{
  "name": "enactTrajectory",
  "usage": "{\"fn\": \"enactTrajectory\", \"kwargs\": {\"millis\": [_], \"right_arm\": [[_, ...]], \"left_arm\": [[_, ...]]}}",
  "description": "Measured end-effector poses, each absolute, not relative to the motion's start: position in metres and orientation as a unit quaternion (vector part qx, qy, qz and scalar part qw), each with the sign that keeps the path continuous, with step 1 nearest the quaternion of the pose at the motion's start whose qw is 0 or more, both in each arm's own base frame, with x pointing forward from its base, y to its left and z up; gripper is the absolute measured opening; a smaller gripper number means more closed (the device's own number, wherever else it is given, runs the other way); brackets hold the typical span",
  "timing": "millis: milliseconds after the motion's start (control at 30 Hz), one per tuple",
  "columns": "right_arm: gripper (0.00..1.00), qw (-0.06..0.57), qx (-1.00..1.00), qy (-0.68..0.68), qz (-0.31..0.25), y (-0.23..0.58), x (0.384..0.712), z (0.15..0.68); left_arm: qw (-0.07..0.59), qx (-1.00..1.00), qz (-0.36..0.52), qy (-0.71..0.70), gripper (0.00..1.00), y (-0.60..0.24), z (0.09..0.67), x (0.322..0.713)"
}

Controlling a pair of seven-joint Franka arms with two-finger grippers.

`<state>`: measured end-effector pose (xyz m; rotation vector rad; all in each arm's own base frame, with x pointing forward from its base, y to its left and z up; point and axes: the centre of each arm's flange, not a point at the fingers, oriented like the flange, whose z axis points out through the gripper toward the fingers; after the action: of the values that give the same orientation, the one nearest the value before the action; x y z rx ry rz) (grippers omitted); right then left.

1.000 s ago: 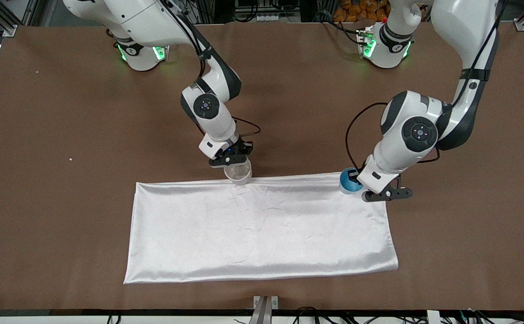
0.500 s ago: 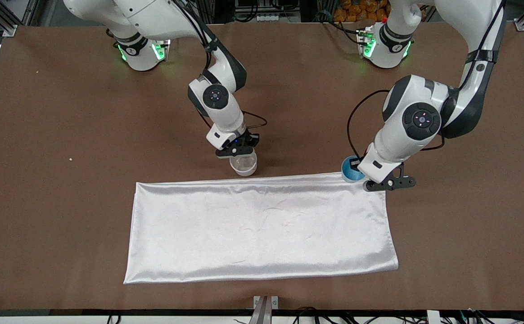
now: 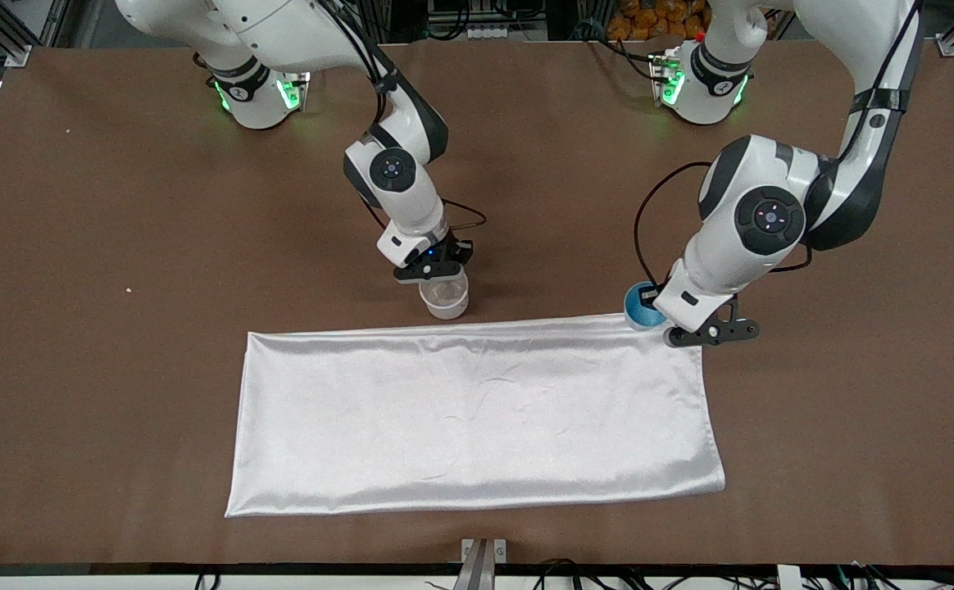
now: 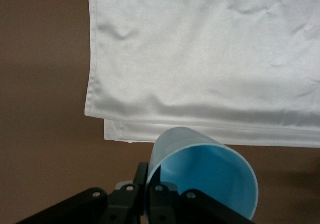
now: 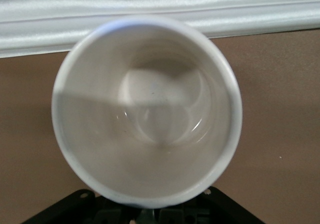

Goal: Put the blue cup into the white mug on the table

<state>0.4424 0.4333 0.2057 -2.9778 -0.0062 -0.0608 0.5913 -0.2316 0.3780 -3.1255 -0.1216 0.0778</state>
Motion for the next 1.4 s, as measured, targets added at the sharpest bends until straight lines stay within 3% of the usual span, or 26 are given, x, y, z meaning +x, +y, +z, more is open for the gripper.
{"fn": "enactTrajectory", "kwargs": {"millis": [100,300,367,667,1100,1400], "right_arm": [[0.20,0.081,-0.996,0.014,-0.018,0.432,0.442,0.205],[0.48,0.082,-0.995,0.049,-0.015,0.435,0.440,0.206],[0.61,0.083,-0.995,0.051,-0.015,0.438,0.437,0.207],[0.99,0.070,-0.996,0.045,0.001,0.444,0.427,0.240],[1.00,0.054,-0.998,0.032,0.017,0.426,0.427,0.327],[1.00,0.044,-0.999,0.016,0.027,0.336,0.489,0.373]], "left_arm": [[0.006,-0.999,0.025,-0.037,0.04,-0.234,0.378,0.590],[0.004,-0.999,0.026,-0.042,0.04,-0.250,0.379,0.584],[0.003,-0.999,0.026,-0.044,0.04,-0.259,0.379,0.580],[-0.011,-0.998,0.023,-0.063,0.04,-0.305,0.390,0.560],[-0.020,-0.998,0.021,-0.062,0.04,-0.340,0.397,0.546],[-0.020,-0.996,0.029,-0.079,0.04,-0.377,0.385,0.528]]}}
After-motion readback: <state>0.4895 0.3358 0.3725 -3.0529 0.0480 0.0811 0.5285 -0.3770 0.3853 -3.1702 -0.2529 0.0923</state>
